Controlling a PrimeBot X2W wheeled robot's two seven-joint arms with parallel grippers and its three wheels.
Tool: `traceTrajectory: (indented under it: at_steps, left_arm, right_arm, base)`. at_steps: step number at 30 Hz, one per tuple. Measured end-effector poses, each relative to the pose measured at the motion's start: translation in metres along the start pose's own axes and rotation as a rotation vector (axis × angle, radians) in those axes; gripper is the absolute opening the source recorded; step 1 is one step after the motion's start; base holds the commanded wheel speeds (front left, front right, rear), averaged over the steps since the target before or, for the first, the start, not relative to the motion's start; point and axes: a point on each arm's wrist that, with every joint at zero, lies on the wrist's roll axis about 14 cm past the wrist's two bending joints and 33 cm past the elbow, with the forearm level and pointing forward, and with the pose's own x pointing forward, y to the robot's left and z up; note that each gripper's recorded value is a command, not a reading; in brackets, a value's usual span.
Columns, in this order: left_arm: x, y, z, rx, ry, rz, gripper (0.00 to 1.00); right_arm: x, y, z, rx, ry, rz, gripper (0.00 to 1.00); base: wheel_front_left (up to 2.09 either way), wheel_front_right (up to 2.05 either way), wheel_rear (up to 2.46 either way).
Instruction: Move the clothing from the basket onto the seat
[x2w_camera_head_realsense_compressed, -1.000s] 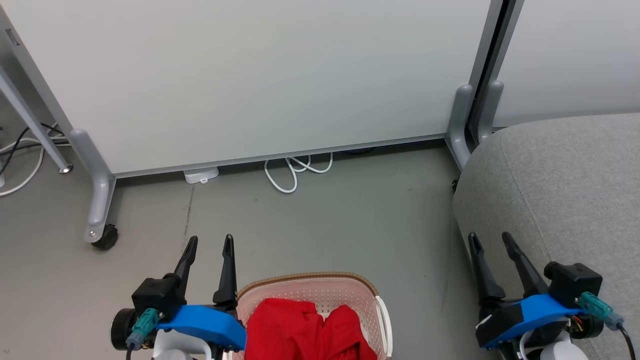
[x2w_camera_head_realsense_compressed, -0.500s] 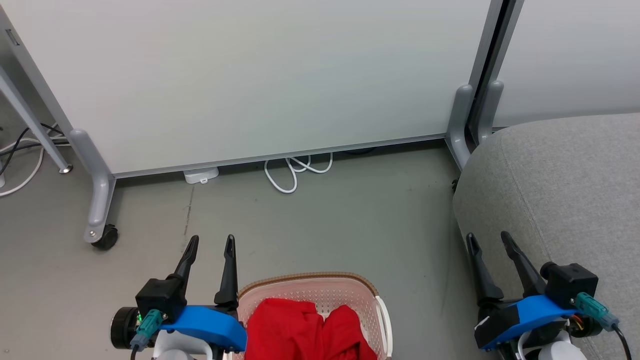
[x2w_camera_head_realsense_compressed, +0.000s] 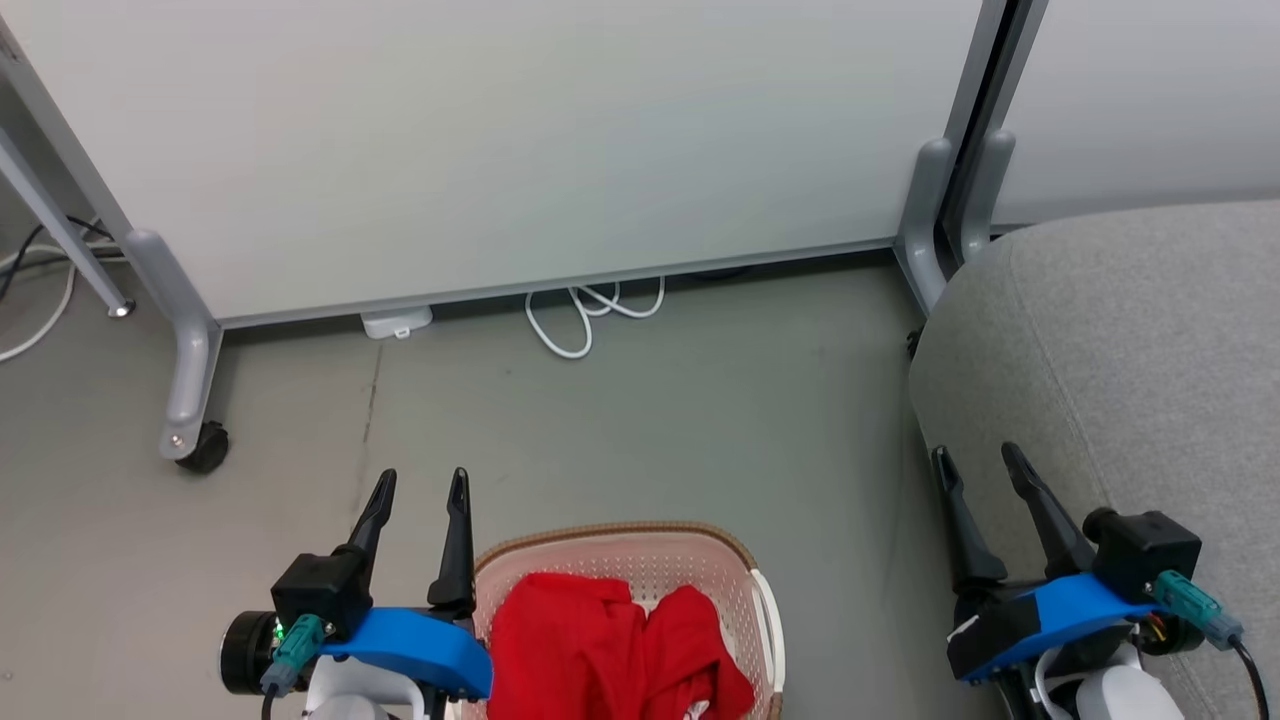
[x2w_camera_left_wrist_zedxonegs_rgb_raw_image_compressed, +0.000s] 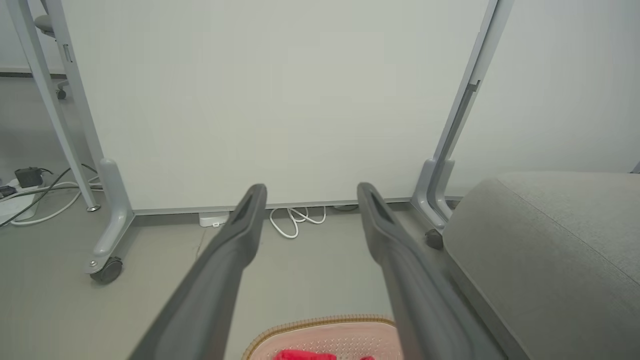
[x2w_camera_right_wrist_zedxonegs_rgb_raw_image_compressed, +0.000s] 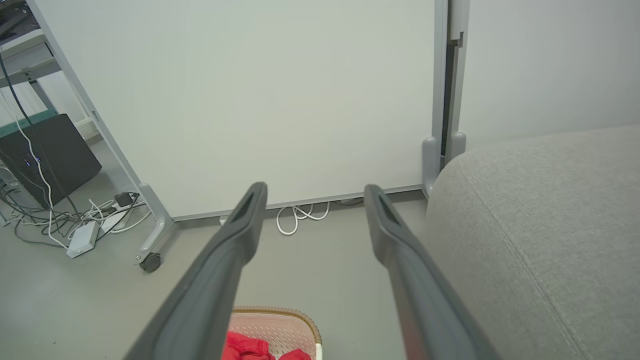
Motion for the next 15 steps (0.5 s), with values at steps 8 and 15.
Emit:
traceTrajectory:
  at_steps: [8, 15]
  left_arm:
    - [0.018, 0.001, -0.033, -0.011, 0.099, -0.012, 1.0]
    - [0.036, 0.004, -0.091, 0.011, 0.276, -0.055, 1.0]
  right_arm:
    - [0.021, -0.003, -0.012, 0.003, 0.024, 0.001, 1.0]
    - [0.041, -0.017, -0.035, 0.015, 0.064, -0.027, 1.0]
  base:
    - [0.0, 0.0, 0.0]
    - [0.0, 0.0, 0.0]
